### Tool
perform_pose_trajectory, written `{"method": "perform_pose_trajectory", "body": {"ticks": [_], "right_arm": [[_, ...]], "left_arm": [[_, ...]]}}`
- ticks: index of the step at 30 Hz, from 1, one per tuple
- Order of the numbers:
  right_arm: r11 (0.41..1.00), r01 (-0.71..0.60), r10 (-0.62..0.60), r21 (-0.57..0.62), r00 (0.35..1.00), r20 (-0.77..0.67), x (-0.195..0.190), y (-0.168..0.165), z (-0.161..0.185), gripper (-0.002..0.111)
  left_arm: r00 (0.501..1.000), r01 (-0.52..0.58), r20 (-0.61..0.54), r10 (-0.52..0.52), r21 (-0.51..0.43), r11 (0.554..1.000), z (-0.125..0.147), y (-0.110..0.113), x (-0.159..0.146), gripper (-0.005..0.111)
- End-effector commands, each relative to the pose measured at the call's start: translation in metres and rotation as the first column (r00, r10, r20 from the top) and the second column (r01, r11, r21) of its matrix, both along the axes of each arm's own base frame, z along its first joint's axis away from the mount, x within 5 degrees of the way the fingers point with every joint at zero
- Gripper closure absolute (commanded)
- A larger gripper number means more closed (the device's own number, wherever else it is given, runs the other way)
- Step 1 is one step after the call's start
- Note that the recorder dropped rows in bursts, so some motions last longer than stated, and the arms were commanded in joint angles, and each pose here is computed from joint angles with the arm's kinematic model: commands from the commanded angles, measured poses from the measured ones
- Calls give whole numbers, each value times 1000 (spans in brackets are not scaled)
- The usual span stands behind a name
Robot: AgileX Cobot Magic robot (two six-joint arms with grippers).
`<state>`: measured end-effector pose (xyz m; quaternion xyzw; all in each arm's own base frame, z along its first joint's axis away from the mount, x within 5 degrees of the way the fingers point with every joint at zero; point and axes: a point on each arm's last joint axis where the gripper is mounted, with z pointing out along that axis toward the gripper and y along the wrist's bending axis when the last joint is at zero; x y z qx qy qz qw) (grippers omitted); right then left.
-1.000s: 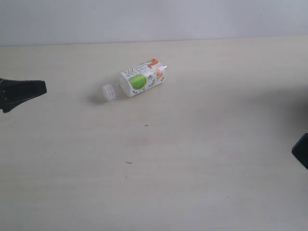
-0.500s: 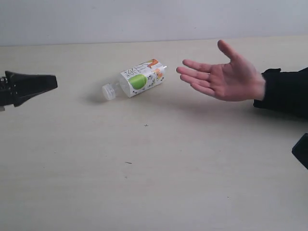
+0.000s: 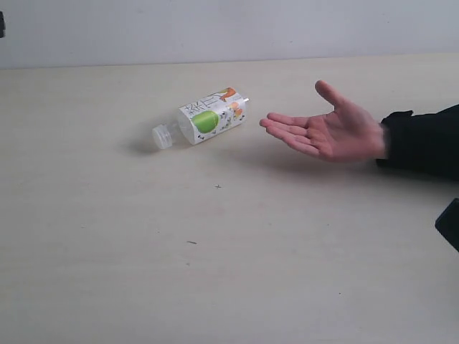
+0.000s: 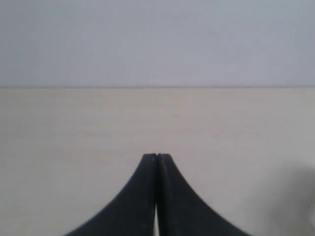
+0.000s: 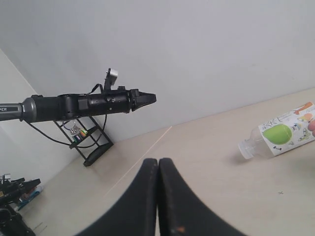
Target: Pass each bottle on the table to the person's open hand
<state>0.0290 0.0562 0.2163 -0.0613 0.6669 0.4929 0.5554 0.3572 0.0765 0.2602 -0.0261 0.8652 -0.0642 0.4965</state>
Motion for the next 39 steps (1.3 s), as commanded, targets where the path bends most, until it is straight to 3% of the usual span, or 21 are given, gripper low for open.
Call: {"method": "perform_pose_trajectory", "body": {"ticks": [1, 4, 9, 11, 14, 18, 20, 23, 29, 33, 35, 39], "right_arm": [[1000, 2, -2, 5, 1000, -1, 0, 0, -1, 108], [1000, 2, -2, 5, 1000, -1, 0, 0, -1, 108], [1000, 2, -2, 5, 1000, -1, 0, 0, -1, 108], [1000, 2, -2, 5, 1000, -1, 0, 0, -1, 108], [1000, 2, -2, 5, 1000, -1, 0, 0, -1, 108], [1000, 2, -2, 5, 1000, -1, 0, 0, -1, 108], [1000, 2, -2, 5, 1000, -1, 0, 0, -1, 108], [1000, 2, -2, 5, 1000, -1, 0, 0, -1, 108], [1000, 2, -2, 5, 1000, -1, 0, 0, -1, 108], [1000, 2, -2, 5, 1000, -1, 0, 0, -1, 108], [1000, 2, -2, 5, 1000, -1, 0, 0, -1, 108], [1000, 2, -2, 5, 1000, -1, 0, 0, -1, 108]], "left_arm": [[957, -283, 48, 285, -44, 958, 15, 21, 4, 107], [897, -417, 71, 435, -186, 890, 23, 28, 6, 107], [802, -563, 126, 584, -168, 809, 28, 33, 5, 107], [782, -578, 156, 603, -177, 796, 32, 35, 4, 107], [776, -562, 233, 586, -167, 810, 42, 31, 0, 107], [836, -418, 362, 413, -69, 906, 61, 11, 2, 107], [895, -286, 374, 244, 62, 956, 63, -8, 5, 107], [938, -105, 345, 30, 202, 974, 60, -43, 9, 107], [923, 170, 284, -259, 303, 938, 57, -119, 9, 107], [894, 283, 242, -377, 346, 894, 52, -161, 10, 107], [898, 301, 190, -397, 393, 869, 45, -171, 13, 107], [932, 281, 65, -357, 495, 822, 30, -171, 24, 107]]}}
